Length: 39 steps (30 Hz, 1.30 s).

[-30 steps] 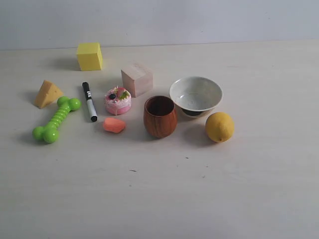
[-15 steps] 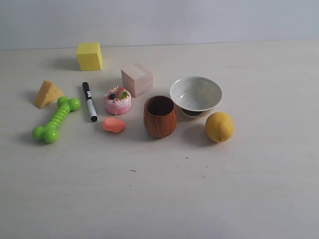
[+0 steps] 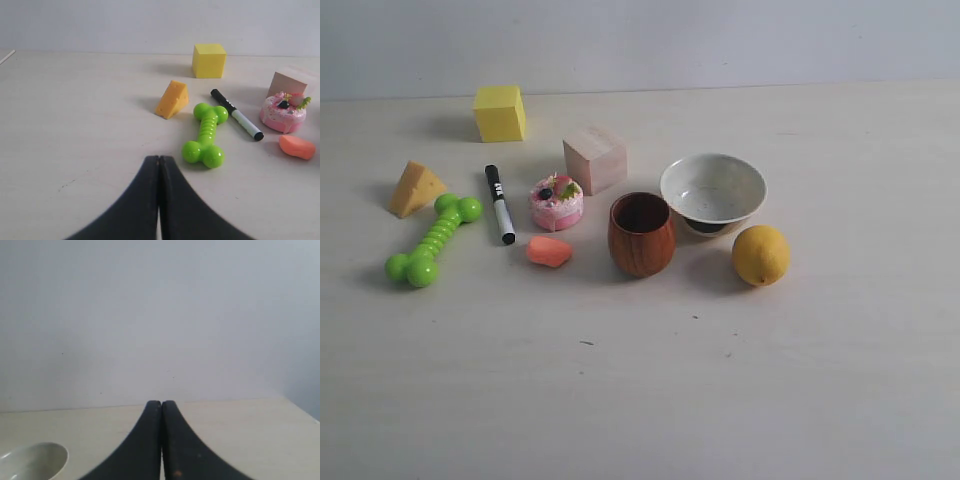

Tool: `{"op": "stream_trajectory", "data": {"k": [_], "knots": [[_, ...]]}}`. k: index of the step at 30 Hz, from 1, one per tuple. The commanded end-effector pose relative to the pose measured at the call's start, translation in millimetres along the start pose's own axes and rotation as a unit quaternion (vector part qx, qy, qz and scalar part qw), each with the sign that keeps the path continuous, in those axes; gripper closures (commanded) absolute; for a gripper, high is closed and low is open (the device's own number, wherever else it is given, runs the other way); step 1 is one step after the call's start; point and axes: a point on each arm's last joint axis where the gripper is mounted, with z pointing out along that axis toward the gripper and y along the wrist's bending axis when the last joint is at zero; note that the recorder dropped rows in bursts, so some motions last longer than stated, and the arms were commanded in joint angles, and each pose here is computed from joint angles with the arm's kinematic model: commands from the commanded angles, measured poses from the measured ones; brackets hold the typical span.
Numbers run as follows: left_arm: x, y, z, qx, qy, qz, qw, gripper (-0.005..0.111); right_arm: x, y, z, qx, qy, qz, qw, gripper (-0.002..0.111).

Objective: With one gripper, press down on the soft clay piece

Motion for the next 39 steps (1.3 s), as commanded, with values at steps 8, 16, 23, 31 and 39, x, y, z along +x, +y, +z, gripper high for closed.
{"op": "stream_trajectory", "data": {"k": [8,16,23,31,39], "knots": [[-0.2,-0.7,0.2,0.005,-0.005,-0.005,1.0,0.107,-25.0,-1.7,-4.3,-0.001,-0.146,0.077,0.986,0.108],[-0.2,-0.7,0.2,0.005,-0.005,-0.005,1.0,0.107,-38.6,-0.1,-7.6,-0.01,-0.19,0.064,0.98,0.108],[-0.2,-0.7,0.2,0.005,-0.005,-0.005,1.0,0.107,-67.6,2.8,-12.1,-0.011,-0.168,0.003,0.986,0.108],[-0.2,-0.7,0.2,0.005,-0.005,-0.005,1.0,0.107,-114.4,-0.2,-16.2,0.016,-0.094,-0.042,0.995,0.108],[-0.2,-0.7,0.2,0.005,-0.005,-0.005,1.0,0.107,-153.7,2.7,6.4,0.001,-0.005,-0.079,0.997,0.108]]}}
